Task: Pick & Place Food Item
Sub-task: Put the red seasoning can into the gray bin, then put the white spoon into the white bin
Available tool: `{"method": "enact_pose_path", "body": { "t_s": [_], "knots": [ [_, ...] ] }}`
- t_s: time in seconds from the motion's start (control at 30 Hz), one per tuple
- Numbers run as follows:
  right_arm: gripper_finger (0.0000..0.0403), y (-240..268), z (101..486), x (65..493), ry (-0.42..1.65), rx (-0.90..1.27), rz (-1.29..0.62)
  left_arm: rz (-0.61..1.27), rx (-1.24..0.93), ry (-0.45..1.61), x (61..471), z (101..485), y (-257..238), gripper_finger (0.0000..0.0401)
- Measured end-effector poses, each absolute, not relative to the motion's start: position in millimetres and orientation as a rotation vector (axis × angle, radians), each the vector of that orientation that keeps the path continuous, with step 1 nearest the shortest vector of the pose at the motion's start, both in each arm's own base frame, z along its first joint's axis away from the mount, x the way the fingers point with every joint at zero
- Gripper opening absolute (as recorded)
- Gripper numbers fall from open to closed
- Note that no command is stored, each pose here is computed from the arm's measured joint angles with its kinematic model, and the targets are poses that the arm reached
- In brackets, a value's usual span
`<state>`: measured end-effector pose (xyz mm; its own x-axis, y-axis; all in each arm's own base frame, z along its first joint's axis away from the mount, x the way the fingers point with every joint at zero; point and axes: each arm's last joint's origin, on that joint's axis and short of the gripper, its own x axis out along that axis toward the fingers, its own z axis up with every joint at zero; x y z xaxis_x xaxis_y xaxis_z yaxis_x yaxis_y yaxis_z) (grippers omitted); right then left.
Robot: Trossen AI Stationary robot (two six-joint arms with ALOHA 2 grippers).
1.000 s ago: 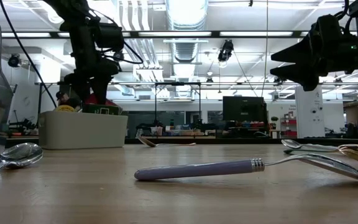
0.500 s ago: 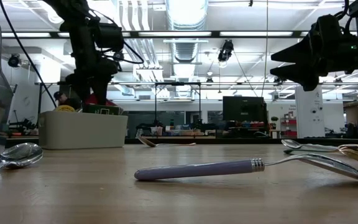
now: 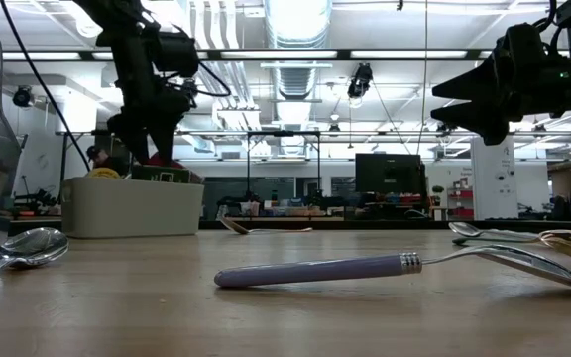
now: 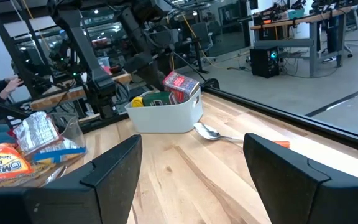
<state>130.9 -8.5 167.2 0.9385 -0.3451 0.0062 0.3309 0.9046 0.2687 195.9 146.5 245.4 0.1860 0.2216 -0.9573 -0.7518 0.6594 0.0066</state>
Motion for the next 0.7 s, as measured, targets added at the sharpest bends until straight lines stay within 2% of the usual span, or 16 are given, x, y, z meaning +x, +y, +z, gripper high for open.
{"method": "enact_pose_path", "body": {
  "t_s": [0.4,0.7],
  "knots": [
    [0.0276,-8.5,167.2,130.9,-0.054,0.268,-0.349,0.744,-0.54,1.164,197.8,277.2,147.9,0.0383],
    [0.0276,-8.5,167.2,130.9,-0.054,0.268,-0.349,0.75,-0.652,1.066,203.1,294.9,148.0,0.0383]
  ]
}}
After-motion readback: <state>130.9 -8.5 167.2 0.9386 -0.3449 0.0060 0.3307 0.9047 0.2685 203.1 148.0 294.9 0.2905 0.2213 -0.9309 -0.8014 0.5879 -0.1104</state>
